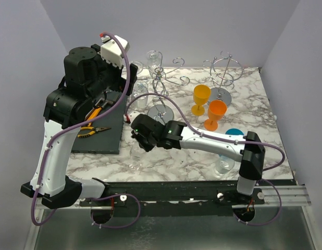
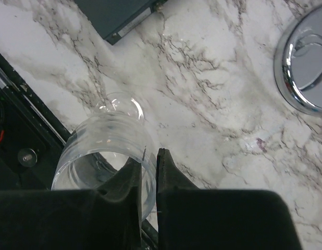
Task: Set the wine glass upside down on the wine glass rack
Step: Pick up the wine glass at the center of the board, then turn the wine glass upside down at the wine rack.
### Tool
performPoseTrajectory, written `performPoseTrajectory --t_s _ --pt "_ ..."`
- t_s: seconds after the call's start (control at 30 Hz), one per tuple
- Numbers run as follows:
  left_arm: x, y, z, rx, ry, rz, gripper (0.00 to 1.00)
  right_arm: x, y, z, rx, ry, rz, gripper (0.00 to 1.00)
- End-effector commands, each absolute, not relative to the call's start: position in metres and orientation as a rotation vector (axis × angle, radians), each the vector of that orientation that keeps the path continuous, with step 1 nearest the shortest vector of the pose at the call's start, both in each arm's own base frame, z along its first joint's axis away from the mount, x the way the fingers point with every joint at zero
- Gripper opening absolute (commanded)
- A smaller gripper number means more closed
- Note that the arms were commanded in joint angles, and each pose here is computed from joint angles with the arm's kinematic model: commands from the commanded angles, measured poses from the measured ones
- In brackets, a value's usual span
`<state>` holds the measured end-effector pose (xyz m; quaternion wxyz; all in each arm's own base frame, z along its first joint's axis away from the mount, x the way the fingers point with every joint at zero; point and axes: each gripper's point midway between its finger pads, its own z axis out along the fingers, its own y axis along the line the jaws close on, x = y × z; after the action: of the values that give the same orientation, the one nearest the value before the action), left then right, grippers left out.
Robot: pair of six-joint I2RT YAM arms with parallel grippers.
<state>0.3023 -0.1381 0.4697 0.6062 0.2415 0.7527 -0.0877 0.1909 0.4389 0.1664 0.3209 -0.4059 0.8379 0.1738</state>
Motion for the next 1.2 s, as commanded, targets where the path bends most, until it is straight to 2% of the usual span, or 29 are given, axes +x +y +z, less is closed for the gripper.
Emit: performPoseTrajectory --t_s 0.0,0.3,0.47,0.9,1.17 --pt "0.298 -0.132 0.487 0.526 1.691 -0.193 0.99 0.199 0.415 0.228 -0.962 2.044 0.464 0.00" --pt "0.294 -0.139 0.507 0.535 1.624 -0.238 0.99 0.221 0.337 0.284 -0.652 1.918 0.389 0.00" --pt "0.292 -0.143 0.514 0.565 1.586 -0.251 0.99 0.234 0.309 0.319 -0.451 1.821 0.486 0.00" --pt "0.266 -0.173 0.456 0.773 1.700 -0.439 0.99 0.189 0.239 0.426 -0.312 1.604 0.744 0.00" --pt "0.240 -0.194 0.441 0.852 1.736 -0.638 0.99 0.207 0.234 0.447 -0.256 1.544 0.650 0.00"
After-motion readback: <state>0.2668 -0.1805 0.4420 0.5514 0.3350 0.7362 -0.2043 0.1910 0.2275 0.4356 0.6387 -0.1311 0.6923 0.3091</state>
